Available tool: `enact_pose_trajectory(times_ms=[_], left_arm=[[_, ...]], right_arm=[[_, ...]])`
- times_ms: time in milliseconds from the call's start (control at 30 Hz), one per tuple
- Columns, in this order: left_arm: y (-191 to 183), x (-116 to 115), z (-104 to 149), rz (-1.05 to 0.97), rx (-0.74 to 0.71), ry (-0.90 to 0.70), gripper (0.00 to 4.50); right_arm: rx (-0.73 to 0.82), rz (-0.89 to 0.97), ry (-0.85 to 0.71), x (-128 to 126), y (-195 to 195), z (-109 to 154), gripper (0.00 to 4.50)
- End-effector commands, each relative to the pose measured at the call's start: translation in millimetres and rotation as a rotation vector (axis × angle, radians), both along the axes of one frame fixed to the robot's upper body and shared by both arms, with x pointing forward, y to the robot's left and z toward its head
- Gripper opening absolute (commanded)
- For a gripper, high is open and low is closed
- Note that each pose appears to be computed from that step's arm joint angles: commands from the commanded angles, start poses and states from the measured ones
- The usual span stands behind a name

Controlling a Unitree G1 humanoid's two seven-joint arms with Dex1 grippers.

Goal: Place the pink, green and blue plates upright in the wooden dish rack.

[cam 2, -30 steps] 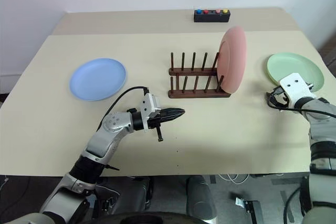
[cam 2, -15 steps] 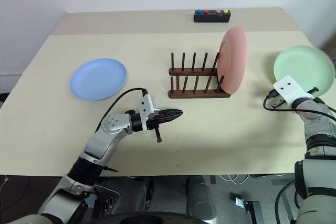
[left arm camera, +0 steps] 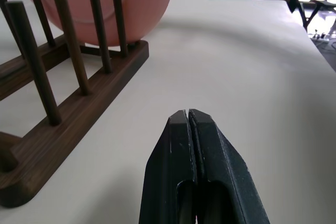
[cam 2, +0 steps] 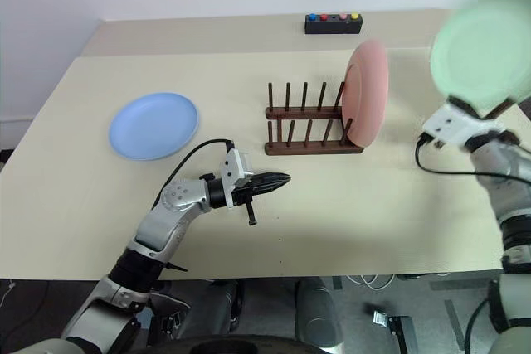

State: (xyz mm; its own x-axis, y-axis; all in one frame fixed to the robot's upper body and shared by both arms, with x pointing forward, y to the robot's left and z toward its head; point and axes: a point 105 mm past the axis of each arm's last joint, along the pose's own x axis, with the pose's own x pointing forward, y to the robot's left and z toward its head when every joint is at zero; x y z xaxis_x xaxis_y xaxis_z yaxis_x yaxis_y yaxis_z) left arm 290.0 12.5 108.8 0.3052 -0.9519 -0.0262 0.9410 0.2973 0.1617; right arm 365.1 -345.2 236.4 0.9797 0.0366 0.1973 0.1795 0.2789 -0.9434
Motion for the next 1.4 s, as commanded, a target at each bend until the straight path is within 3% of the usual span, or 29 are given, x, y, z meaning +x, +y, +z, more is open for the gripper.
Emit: enact_pose_trajectory(times_ms=[33,133,367,600,767,967,1400], left_arm=[[-3,-2,9,-0.015,-0.023,-0.023,0.00],[-6,-1,9,-0.018,-0.027,-0.023,0.00],[-7,-1,8,-0.010,-0.035,-0.018,0.00],[-5,0,9,-0.002,-0.032,-0.021,0.00],[-4,1,10,0.002,-0.030,-0.026,0.00],[-4,2,11,0.003,-0.027,-0.029,0.00],[-3,2,11,0.002,-0.027,-0.028,0.00]], right_arm=[[0.002,0.166,-0.143,-12,41,64,0.02],[0.053,0.359,-0.157,-20,86,89,0.02],[0.459,0.968,0.082,-68,193,86,0.02],[0.675,1.251,0.348,-102,234,72,0.02],[0.932,1.282,0.433,-94,230,62,0.02],[1.137,1.231,0.504,-76,214,44,0.02],[1.309,1.153,0.548,-59,193,21,0.02]])
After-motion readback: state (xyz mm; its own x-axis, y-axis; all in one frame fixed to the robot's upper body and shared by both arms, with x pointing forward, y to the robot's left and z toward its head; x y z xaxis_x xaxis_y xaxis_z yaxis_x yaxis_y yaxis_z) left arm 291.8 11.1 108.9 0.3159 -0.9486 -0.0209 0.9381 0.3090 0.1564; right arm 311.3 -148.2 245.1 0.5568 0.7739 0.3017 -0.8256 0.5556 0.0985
